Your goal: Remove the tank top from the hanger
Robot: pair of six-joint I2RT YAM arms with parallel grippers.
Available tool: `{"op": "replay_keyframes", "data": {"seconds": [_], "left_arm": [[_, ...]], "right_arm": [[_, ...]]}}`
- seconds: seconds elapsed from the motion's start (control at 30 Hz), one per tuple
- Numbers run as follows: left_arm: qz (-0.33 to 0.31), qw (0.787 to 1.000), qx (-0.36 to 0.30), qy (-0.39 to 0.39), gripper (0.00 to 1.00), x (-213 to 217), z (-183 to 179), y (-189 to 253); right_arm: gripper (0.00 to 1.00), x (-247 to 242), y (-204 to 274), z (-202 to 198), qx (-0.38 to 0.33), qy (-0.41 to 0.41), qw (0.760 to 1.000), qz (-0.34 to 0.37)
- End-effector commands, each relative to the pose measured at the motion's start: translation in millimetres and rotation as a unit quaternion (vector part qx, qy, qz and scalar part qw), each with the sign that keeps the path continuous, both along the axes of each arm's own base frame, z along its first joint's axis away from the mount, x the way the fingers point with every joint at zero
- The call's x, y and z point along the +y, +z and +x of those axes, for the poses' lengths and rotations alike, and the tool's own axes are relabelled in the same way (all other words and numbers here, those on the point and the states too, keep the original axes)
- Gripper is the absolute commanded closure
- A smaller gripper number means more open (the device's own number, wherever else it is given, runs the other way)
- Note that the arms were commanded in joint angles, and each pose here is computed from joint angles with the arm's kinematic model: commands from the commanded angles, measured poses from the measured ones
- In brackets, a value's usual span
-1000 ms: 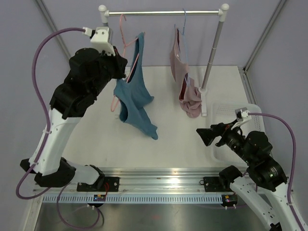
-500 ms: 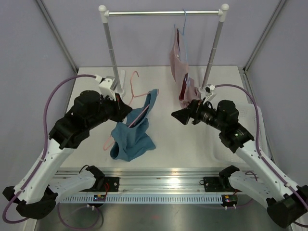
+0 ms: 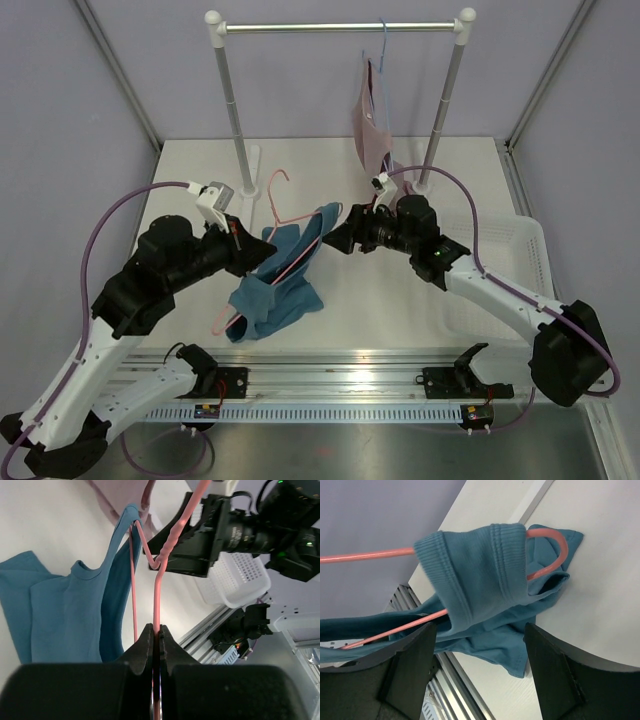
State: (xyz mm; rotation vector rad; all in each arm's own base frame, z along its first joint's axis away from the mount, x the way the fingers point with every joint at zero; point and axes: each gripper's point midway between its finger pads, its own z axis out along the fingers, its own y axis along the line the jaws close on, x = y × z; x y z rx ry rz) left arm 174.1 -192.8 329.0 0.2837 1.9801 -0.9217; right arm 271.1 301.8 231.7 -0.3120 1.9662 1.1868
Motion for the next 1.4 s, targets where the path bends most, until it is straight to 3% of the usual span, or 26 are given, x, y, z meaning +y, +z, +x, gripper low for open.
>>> {"op": "replay_keyframes", "data": {"seconds": [0.0, 0.23, 0.3, 0.33, 0.43, 0.57, 0.7, 0.8, 0.93, 1.1, 1.17, 1.2, 1.23, 1.37], "left_arm": [[-0.055, 0.997, -0.027, -0.041, 1.0, -14.1, -9.9, 28.3], [-0.052, 0.997, -0.023, -0.049, 1.0, -15.2, -12.4, 27.2], [-0.052, 0.997, -0.023, -0.049, 1.0, -15.0, -12.5, 28.1], [-0.051, 0.997, -0.025, -0.044, 1.0, -13.9, -11.1, 28.9], [-0.033, 0.999, -0.03, -0.016, 1.0, -2.8, -7.5, 28.8], [0.022, 0.998, -0.047, 0.031, 1.0, 22.0, -0.9, 26.8], [0.042, 0.997, -0.068, -0.014, 1.0, 22.3, -15.8, 32.7], [0.041, 0.995, -0.082, -0.036, 1.0, 22.6, -25.8, 37.5], [0.021, 0.993, -0.111, -0.04, 1.0, 26.3, -33.9, 56.2], [-0.027, 0.986, -0.152, 0.059, 1.0, 37.1, -2.2, 89.2], [-0.109, 0.971, -0.205, 0.053, 1.0, 24.1, 2.9, 124.4], [-0.12, 0.97, -0.206, 0.047, 1.0, 13.9, 11.7, 113.7], [-0.177, 0.95, -0.253, 0.038, 1.0, 8.4, 11.2, 145.3], [-0.225, 0.919, -0.321, 0.035, 1.0, -11.1, 35.1, 172.9]], "right_arm": [[0.23, 15.8, 36.1, 13.7, -0.069, 0.011, 0.997, 0.032], [0.27, 21.2, 43.7, 24.8, -0.087, 0.003, 0.995, 0.039], [0.47, 22.4, 42.0, 29.5, -0.087, -0.003, 0.995, 0.038], [0.76, 22.2, 41.4, 31.1, -0.087, -0.005, 0.996, 0.036], [0.99, 15.6, 34.4, 36.8, -0.083, -0.028, 0.996, 0.014], [1.0, -16.8, 23.8, 50.3, -0.085, -0.113, 0.989, -0.046], [1.0, -60.0, 18.9, 75.5, -0.093, -0.225, 0.962, -0.121], [1.0, -66.9, 13.6, 83.8, -0.08, -0.233, 0.957, -0.153], [1.0, -48.7, 12.3, 83.0, -0.067, -0.19, 0.968, -0.151], [1.0, -12.3, 57.1, 31.7, -0.092, -0.047, 0.994, -0.041], [1.0, -2.0, 86.3, -1.0, -0.105, 0.026, 0.994, 0.012], [1.0, -0.4, 95.1, -12.6, -0.109, 0.048, 0.993, 0.026], [1.0, -0.2, 101.9, -22.9, -0.108, 0.065, 0.991, 0.04], [1.0, -14.6, 128.8, -70.0, -0.134, 0.124, 0.982, 0.053]]}}
